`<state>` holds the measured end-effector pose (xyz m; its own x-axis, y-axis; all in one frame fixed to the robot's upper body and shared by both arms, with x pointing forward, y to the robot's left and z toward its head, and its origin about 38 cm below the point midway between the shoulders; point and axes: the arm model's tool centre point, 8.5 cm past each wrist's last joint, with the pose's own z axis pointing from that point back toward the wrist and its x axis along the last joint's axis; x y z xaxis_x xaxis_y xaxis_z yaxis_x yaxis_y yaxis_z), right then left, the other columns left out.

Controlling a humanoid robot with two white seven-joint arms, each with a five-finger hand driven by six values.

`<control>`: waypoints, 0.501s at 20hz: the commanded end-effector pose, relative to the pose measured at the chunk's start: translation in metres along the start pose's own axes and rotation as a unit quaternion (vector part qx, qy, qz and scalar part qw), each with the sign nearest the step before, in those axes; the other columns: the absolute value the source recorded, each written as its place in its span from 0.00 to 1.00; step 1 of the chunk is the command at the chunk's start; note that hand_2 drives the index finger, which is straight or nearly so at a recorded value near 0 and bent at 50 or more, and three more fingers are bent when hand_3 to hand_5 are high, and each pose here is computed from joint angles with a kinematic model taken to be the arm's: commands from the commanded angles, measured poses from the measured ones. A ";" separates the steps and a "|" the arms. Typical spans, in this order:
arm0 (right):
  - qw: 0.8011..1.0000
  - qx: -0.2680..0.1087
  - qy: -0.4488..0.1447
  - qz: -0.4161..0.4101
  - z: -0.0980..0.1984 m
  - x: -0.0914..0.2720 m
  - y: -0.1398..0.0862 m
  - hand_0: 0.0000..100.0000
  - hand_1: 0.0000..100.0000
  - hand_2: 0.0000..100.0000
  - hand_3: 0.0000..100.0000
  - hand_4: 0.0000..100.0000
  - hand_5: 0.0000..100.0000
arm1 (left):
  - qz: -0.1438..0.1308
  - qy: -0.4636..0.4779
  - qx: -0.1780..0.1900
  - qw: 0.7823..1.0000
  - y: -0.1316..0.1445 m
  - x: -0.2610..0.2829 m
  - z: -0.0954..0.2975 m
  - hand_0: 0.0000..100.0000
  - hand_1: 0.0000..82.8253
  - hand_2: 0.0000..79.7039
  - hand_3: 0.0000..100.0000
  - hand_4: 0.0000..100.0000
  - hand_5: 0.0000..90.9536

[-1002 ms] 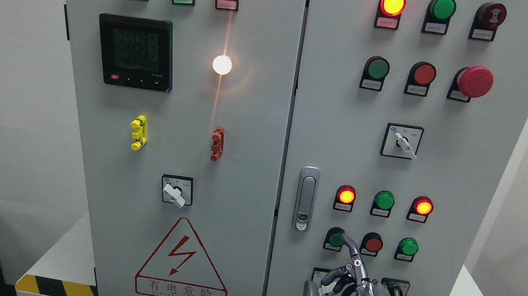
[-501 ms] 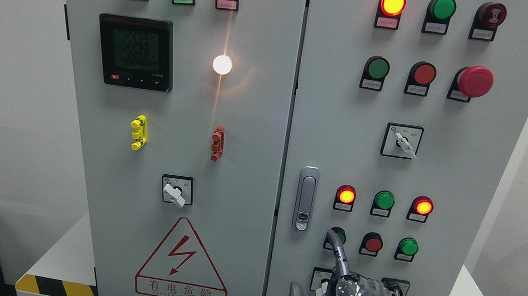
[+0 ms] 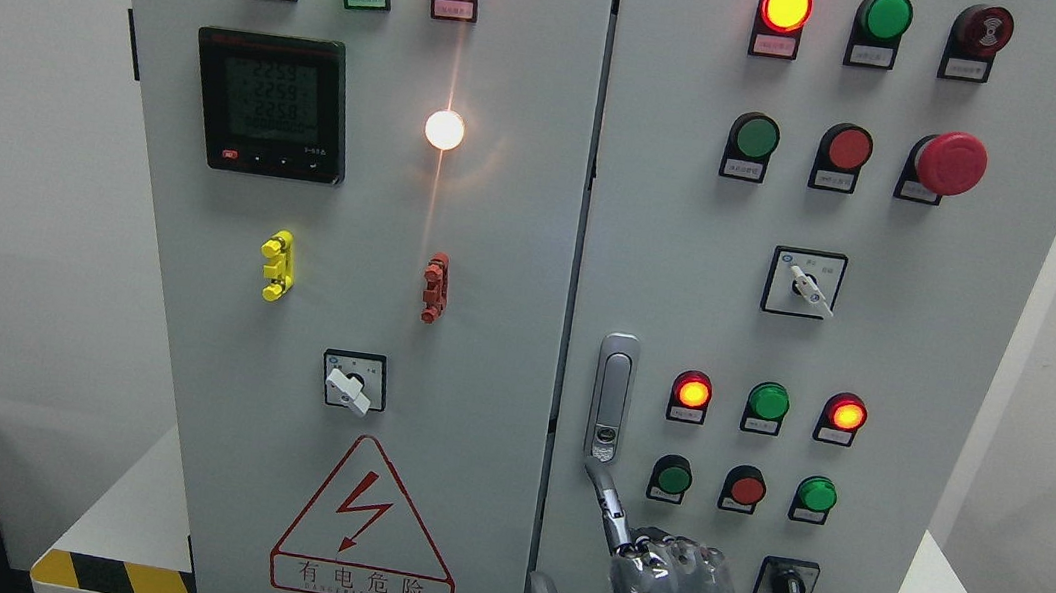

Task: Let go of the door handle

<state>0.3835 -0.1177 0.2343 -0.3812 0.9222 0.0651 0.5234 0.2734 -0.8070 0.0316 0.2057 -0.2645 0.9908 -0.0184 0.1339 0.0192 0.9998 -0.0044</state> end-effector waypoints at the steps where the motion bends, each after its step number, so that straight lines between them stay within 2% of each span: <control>1: 0.999 0.019 0.014 0.035 -0.010 -0.004 0.019 0.36 0.23 0.00 1.00 1.00 1.00 | 0.000 0.008 0.000 1.000 0.000 -0.011 0.001 0.12 0.67 0.00 0.00 0.00 0.00; 3: 0.999 0.012 0.030 0.040 -0.011 -0.007 0.017 0.36 0.22 0.00 1.00 1.00 1.00 | 0.001 0.008 0.000 1.000 0.000 -0.011 0.001 0.12 0.67 0.00 0.00 0.00 0.00; 10: 0.999 0.011 0.032 0.043 -0.014 -0.008 0.016 0.36 0.22 0.00 1.00 1.00 1.00 | 0.001 0.008 0.000 1.000 0.000 -0.011 0.001 0.12 0.67 0.00 0.00 0.00 0.00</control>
<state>0.3985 -0.1202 0.2354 -0.2902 0.9559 0.0442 0.5504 0.2046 -0.8094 0.0316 0.2057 -0.2645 0.9908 -0.0184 0.1339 0.0192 0.9998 -0.0044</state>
